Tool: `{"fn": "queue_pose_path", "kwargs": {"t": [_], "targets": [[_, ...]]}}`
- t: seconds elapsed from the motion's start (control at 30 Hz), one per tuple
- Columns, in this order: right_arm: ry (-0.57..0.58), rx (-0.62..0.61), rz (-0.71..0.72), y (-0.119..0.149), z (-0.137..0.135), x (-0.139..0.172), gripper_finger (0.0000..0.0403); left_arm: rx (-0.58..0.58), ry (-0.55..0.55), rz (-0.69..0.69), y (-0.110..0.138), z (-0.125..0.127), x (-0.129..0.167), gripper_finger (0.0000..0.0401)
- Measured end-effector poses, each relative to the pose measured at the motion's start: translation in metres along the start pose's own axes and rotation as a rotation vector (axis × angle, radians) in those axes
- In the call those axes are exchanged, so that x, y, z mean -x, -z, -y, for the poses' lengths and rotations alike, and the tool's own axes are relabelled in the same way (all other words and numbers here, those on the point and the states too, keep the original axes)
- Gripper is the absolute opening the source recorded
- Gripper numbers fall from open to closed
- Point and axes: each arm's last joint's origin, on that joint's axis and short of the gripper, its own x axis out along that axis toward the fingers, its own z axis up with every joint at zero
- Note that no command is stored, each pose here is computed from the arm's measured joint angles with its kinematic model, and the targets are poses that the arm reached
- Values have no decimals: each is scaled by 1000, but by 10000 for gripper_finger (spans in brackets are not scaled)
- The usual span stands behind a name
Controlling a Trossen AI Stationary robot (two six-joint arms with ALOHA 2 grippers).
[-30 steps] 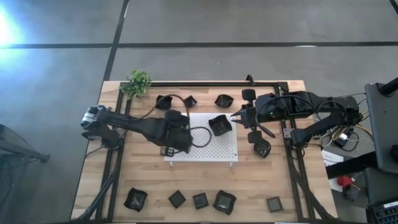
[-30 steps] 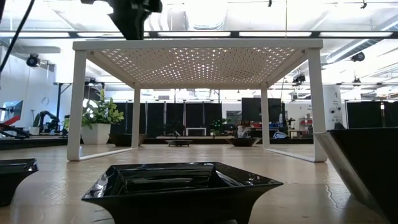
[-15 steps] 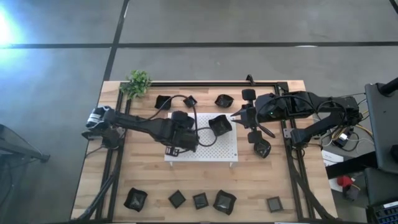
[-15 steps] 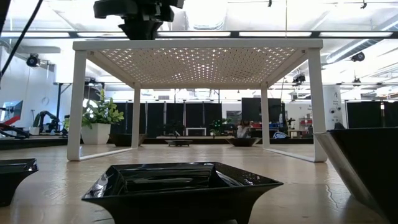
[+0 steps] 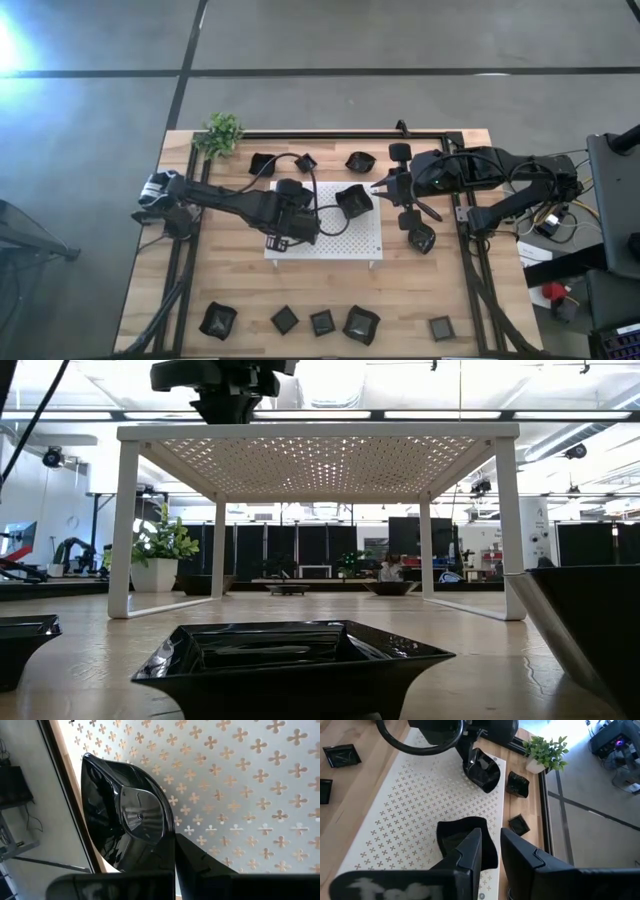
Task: Pick & Place Mini shaped plates
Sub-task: Put the black leaf shaped plate on the shelf, then put the black square plate on the shelf
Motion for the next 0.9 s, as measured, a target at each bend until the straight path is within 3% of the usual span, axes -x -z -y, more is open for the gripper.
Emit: {"fn": "queue_pose_path", "kwargs": {"t": [0.3, 0.63, 0.9], "targets": [[0, 2, 0, 0, 0, 0, 77, 5, 0, 7, -1, 0, 0, 2], [0, -1, 0, 0, 0, 0, 68, 15, -5, 23, -2, 0, 0, 63], [0, -1, 0, 0, 0, 0, 76, 27, -16, 58, -5, -5, 9, 67]]}}
